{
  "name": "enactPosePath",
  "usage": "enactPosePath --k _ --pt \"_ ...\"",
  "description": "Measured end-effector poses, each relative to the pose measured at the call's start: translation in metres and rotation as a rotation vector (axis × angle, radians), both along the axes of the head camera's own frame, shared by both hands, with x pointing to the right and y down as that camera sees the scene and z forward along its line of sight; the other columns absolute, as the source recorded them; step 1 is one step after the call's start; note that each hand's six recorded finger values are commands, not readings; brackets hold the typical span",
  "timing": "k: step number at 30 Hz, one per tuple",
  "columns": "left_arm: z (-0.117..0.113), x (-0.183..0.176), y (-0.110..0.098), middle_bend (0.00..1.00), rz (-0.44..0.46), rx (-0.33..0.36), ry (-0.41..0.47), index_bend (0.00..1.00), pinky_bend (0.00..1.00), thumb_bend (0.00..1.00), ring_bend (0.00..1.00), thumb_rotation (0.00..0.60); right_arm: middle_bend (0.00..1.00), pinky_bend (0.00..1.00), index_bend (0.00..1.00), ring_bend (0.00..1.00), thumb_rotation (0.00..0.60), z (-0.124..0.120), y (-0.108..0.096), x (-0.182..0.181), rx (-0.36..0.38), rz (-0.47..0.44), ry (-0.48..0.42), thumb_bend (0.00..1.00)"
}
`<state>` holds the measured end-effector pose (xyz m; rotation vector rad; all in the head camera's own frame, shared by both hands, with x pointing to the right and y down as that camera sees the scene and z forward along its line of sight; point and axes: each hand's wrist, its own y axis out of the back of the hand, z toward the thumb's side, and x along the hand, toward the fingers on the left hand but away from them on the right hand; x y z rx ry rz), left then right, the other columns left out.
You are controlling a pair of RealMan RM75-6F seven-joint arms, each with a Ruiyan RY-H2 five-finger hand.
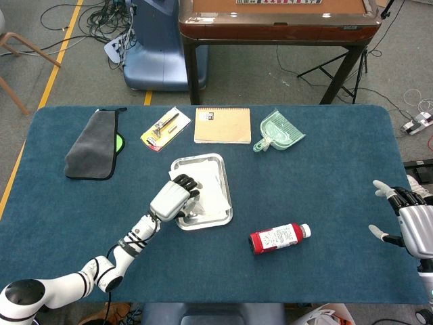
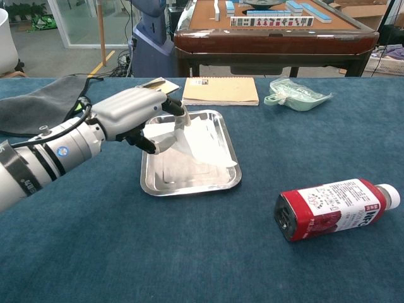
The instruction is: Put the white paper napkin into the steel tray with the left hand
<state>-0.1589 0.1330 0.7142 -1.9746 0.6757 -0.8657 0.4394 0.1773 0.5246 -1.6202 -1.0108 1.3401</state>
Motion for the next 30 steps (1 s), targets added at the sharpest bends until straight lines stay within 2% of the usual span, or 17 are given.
enactPosePath --k 10,20,30 --pt "0.006 -0.005 0.003 0.31 0.004 0.001 -0.045 0.56 0.21 0.43 0.24 0.6 0.32 0.31 0.17 0.22 0.6 -0.002 0.002 0.002 0.004 0.009 0.004 0.11" --pt "0.015 -0.007 0.009 0.31 0.078 0.036 -0.109 0.53 0.21 0.43 0.24 0.6 0.32 0.31 0.17 0.22 0.6 -0.003 0.002 0.003 0.01 0.014 0.003 0.11" --pt "0.015 -0.007 0.017 0.31 0.113 0.024 -0.114 0.5 0.21 0.43 0.24 0.6 0.32 0.31 0.17 0.22 0.6 -0.004 0.001 0.001 0.012 0.01 0.002 0.11"
